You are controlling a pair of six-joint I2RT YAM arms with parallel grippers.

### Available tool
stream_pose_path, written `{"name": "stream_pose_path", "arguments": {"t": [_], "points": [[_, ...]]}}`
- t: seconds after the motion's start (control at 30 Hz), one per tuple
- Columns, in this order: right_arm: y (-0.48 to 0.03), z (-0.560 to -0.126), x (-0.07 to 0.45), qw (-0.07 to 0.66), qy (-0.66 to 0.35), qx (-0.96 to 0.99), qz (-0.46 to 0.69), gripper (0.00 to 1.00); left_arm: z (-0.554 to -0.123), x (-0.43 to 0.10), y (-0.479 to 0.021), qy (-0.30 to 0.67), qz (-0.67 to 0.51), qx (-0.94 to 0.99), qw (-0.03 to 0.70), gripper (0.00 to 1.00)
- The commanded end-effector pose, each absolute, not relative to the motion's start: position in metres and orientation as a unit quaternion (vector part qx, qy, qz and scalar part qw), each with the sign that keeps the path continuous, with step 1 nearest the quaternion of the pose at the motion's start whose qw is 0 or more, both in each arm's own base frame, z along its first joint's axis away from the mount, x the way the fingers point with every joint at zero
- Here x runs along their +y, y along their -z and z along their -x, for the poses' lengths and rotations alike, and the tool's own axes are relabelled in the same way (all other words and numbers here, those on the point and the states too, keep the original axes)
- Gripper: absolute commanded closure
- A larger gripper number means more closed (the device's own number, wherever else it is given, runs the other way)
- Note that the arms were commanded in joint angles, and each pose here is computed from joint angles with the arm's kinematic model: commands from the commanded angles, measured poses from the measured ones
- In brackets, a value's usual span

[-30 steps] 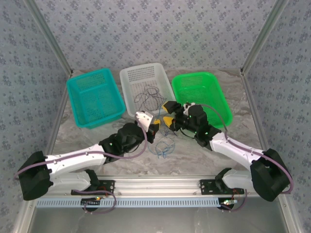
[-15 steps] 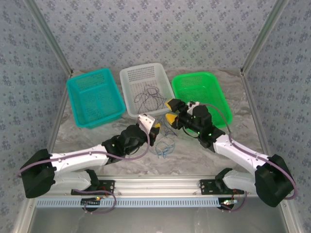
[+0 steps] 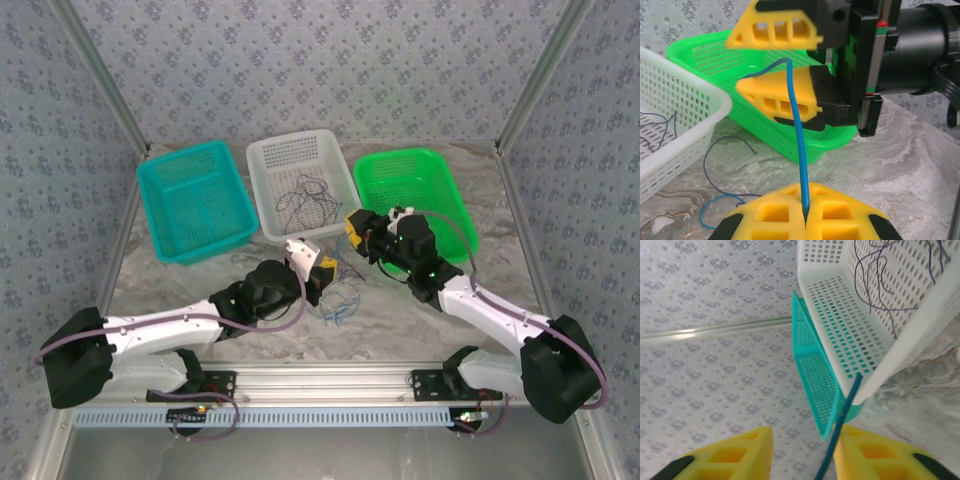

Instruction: Untangle the cables

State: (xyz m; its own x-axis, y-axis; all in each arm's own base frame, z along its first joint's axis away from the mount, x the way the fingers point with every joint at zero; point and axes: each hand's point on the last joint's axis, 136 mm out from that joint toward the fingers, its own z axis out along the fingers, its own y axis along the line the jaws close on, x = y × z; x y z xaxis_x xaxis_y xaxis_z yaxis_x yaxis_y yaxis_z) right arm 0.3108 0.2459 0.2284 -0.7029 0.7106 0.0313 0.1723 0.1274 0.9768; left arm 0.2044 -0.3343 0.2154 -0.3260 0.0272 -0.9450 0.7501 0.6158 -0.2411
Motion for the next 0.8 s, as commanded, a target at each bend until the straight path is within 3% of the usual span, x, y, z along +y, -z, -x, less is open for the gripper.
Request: {"name": "stream_pose_path", "arguments": {"t": [0.0,0.13,0.17,0.47,0.63,0.77], "points": [[-0.25,-0.316,0.242,0.275,-0.572,0.722,-0.276,0.75,-0.191,-0.341,-0.228,0.384,-0.279,0.719,0.508,1.0],[-0.259,-0.31,0.237,0.299,-0.543,0.742,-0.257,0.98,-0.19,-0.34,-0.22,0.376,-0.282,0.728,0.498,1.0],[-0.26,-0.308,0.236,0.305,-0.532,0.749,-0.251,1.0,-0.191,-0.34,-0.217,0.372,-0.283,0.732,0.495,1.0],[-0.259,-0.286,0.214,0.376,-0.371,0.825,-0.2,1.0,-0.203,-0.344,-0.182,0.322,-0.271,0.804,0.42,1.0],[-0.265,-0.278,0.204,0.436,-0.291,0.834,-0.174,1.0,-0.197,-0.358,-0.161,0.33,-0.278,0.828,0.357,1.0],[-0.264,-0.279,0.21,0.442,-0.252,0.851,-0.131,1.0,-0.188,-0.371,-0.158,0.357,-0.301,0.819,0.334,0.99]]}}
